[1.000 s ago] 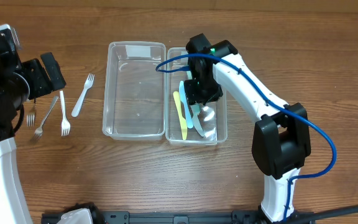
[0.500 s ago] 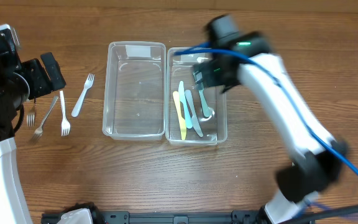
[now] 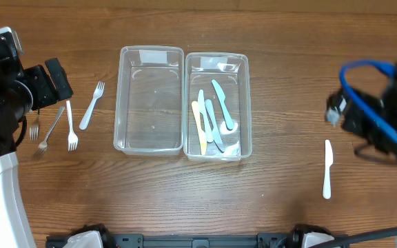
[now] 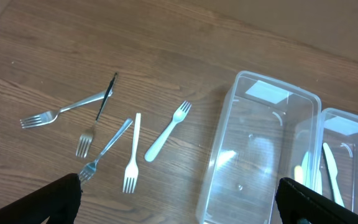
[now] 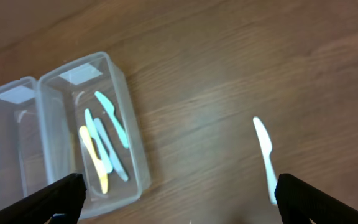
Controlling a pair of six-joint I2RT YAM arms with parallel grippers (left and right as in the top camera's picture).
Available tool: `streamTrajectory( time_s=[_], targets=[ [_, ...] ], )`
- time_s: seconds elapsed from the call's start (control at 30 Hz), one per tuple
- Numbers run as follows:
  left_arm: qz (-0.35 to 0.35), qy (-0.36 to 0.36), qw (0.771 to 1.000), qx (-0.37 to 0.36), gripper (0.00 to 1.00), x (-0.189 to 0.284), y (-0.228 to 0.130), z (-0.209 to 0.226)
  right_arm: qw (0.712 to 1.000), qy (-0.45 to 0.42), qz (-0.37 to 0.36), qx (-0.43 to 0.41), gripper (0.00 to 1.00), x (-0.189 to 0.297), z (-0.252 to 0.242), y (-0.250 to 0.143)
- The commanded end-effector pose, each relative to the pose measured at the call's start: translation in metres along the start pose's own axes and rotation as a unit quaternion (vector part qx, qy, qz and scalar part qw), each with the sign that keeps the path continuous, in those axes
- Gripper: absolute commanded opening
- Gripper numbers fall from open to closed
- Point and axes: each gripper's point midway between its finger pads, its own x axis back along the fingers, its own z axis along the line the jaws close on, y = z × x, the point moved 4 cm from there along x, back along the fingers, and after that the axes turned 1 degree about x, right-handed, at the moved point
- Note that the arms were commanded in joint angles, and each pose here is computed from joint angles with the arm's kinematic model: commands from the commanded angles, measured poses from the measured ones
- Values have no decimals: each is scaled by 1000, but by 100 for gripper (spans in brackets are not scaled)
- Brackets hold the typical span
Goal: Pack container
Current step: 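Move right gripper back over the white knife at right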
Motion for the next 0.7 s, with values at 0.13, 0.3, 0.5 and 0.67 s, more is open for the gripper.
streamTrajectory(
  time_s=[0.13,0.3,0.5,0.67],
  targets=[
    [-5,-8,1000,-7,100,3,3,-1,991,-6,65,-115,100,-12,-21,-89],
    [-5,-8,1000,-7,100,3,3,-1,972,-35,160,-170,100,-75,-36,-120],
    [-3,-7,1000,-7,100,3,2,-1,959,-50,197,-198,100,-122,-64,-109],
    [-3,-7,1000,-7,100,3,2,-1,950,-48,246,-189,100,-153,-102,-103]
  ],
)
